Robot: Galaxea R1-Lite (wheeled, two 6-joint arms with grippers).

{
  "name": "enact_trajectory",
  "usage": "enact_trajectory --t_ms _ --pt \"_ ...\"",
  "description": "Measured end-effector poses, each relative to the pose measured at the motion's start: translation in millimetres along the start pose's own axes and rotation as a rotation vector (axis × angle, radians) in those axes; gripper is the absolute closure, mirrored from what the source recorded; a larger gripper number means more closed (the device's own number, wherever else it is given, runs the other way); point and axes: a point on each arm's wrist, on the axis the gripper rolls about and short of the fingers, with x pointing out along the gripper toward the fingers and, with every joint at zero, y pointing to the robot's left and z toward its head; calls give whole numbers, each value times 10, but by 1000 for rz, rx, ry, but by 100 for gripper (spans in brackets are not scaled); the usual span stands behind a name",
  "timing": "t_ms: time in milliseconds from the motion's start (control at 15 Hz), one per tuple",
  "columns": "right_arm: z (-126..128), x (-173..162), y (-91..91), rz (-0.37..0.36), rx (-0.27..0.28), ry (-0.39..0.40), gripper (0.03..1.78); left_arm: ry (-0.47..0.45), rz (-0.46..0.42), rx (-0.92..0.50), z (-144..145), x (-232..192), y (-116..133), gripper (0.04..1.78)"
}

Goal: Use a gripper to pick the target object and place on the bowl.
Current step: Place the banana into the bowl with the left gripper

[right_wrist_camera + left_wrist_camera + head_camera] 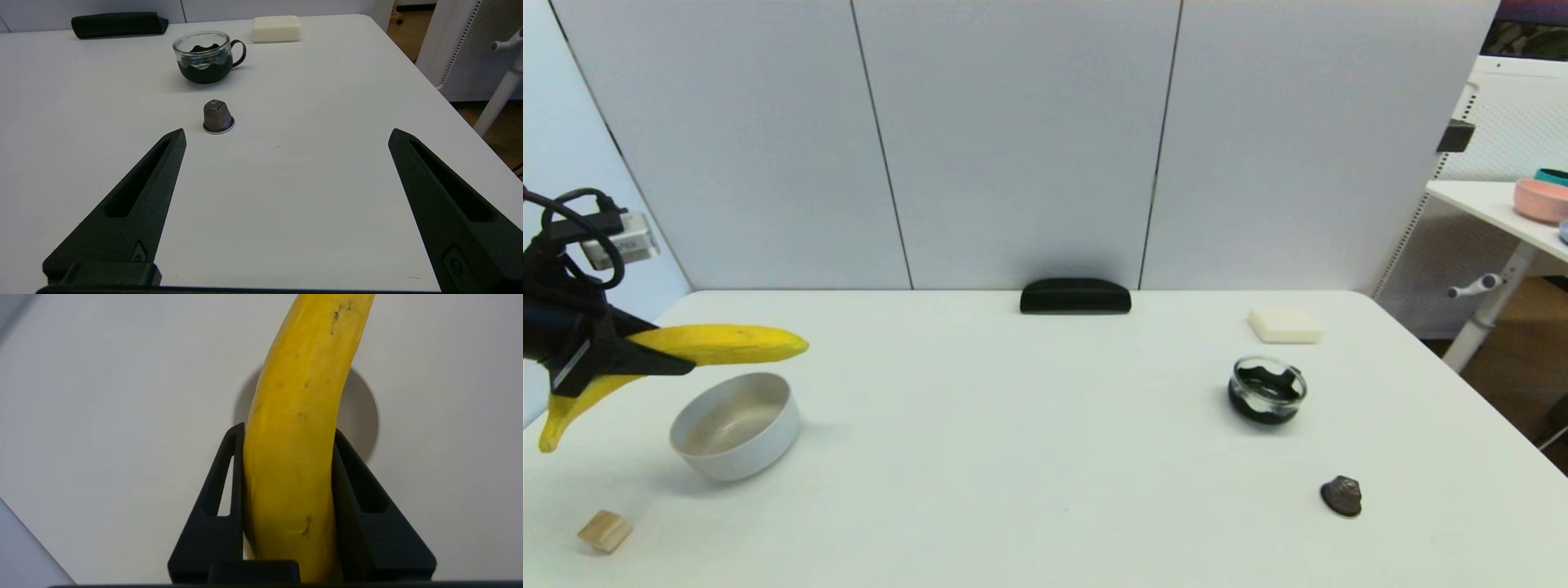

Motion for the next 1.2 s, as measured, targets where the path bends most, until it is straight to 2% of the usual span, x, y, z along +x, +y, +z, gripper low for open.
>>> enact_trajectory --t_ms 200,333,533,867,1200 --pt "0 0 0 1 0 0 10 38 -48 -32 -67 54 -44 120" --pt "0 0 0 1 0 0 10 26 -69 -16 -87 111 -20 120" --pt "0 0 0 1 0 0 10 -78 -126 -9 -95 197 26 120" --pt "1 0 0 1 0 -1 10 -208 -168 2 -133 367 131 120" --pt "0 0 0 1 0 0 10 -222 -149 -30 -358 519 191 120"
